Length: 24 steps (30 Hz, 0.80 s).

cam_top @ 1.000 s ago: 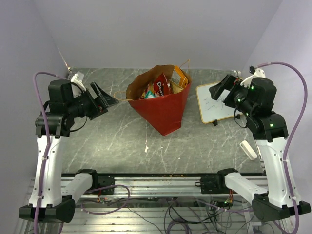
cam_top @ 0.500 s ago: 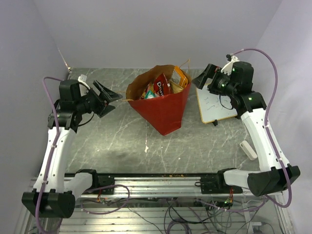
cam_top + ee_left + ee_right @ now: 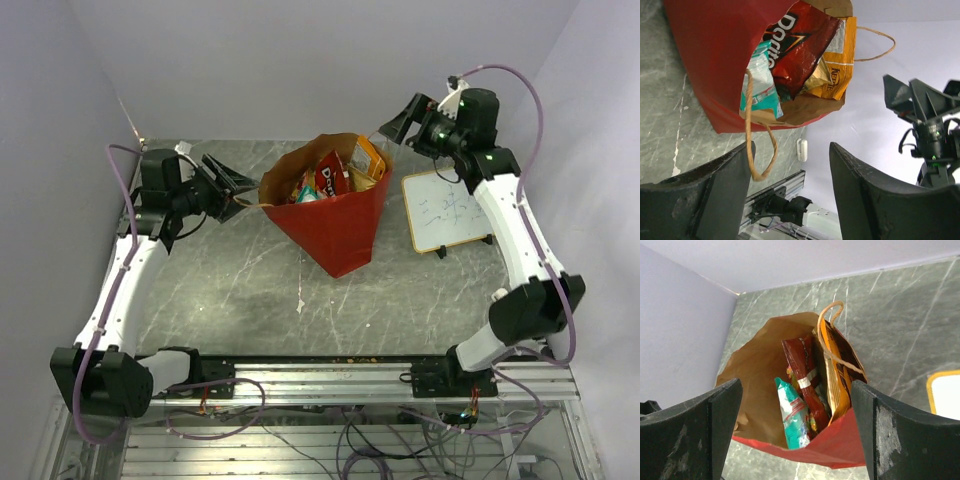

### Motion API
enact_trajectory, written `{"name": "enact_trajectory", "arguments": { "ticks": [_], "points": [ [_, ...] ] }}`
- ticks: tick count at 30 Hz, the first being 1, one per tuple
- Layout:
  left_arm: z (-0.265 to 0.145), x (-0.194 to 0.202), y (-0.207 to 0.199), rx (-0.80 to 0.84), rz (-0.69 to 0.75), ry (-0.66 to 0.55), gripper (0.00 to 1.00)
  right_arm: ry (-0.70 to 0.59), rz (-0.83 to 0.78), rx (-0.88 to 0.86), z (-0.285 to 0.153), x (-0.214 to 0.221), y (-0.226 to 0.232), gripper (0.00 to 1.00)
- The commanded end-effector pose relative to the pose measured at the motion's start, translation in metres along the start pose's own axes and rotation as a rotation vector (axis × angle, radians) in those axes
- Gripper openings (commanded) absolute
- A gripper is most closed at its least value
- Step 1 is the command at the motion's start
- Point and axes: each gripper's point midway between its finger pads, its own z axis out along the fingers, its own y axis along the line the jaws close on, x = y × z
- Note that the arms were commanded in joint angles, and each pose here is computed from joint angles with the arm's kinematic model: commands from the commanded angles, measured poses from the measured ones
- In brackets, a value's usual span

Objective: Take the snacks out of the paper bag
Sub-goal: Adjust the paper bag at the center of the board.

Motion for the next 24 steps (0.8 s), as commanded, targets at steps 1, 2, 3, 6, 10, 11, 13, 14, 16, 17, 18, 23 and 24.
{"name": "enact_trajectory", "arguments": {
  "ticks": [1, 2, 3, 6, 10, 11, 13, 14, 16, 17, 18, 23, 24],
  "points": [
    [0.013, -0.001, -0.013, 0.052, 0.024, 0.004, 0.7, 0.059, 0.024, -0.068, 0.019, 0.002, 0.008, 0.88],
    [0.016, -0.003, -0.013, 0.052, 0.028, 0.001, 0.69, 0.064, 0.023, -0.068, 0.024, 0.002, 0.007, 0.88],
    [0.018, -0.004, -0.013, 0.05, 0.034, 0.0, 0.67, 0.069, 0.023, -0.064, 0.03, 0.002, 0.004, 0.87],
    [0.028, -0.006, -0.008, 0.023, 0.045, 0.002, 0.59, 0.099, 0.018, -0.085, 0.047, 0.005, 0.001, 0.86],
    [0.036, -0.007, -0.004, 0.006, 0.038, 0.013, 0.5, 0.124, 0.002, -0.063, 0.063, 0.007, -0.009, 0.85],
    [0.038, -0.007, -0.005, 0.006, 0.038, 0.014, 0.47, 0.128, -0.006, -0.068, 0.067, 0.007, -0.01, 0.84],
    [0.041, -0.01, -0.006, 0.005, 0.042, 0.012, 0.43, 0.138, -0.011, -0.09, 0.073, 0.007, -0.009, 0.79],
    [0.043, -0.011, -0.006, 0.002, 0.045, 0.01, 0.41, 0.145, -0.013, -0.105, 0.077, 0.009, -0.007, 0.77],
    [0.046, -0.014, -0.006, -0.01, 0.042, 0.012, 0.39, 0.159, -0.014, -0.13, 0.083, 0.01, -0.006, 0.75],
    [0.047, -0.015, -0.007, -0.012, 0.04, 0.015, 0.38, 0.161, -0.014, -0.141, 0.085, 0.009, -0.004, 0.74],
    [0.048, -0.016, -0.008, -0.014, 0.042, 0.017, 0.37, 0.161, -0.015, -0.159, 0.088, 0.007, -0.001, 0.72],
    [0.048, -0.022, -0.012, -0.01, 0.043, -0.024, 0.36, 0.178, 0.022, -0.236, 0.096, 0.006, 0.011, 0.61],
    [0.049, -0.021, -0.012, -0.005, 0.038, -0.026, 0.36, 0.18, 0.031, -0.245, 0.096, 0.007, 0.012, 0.59]
  ]
}}
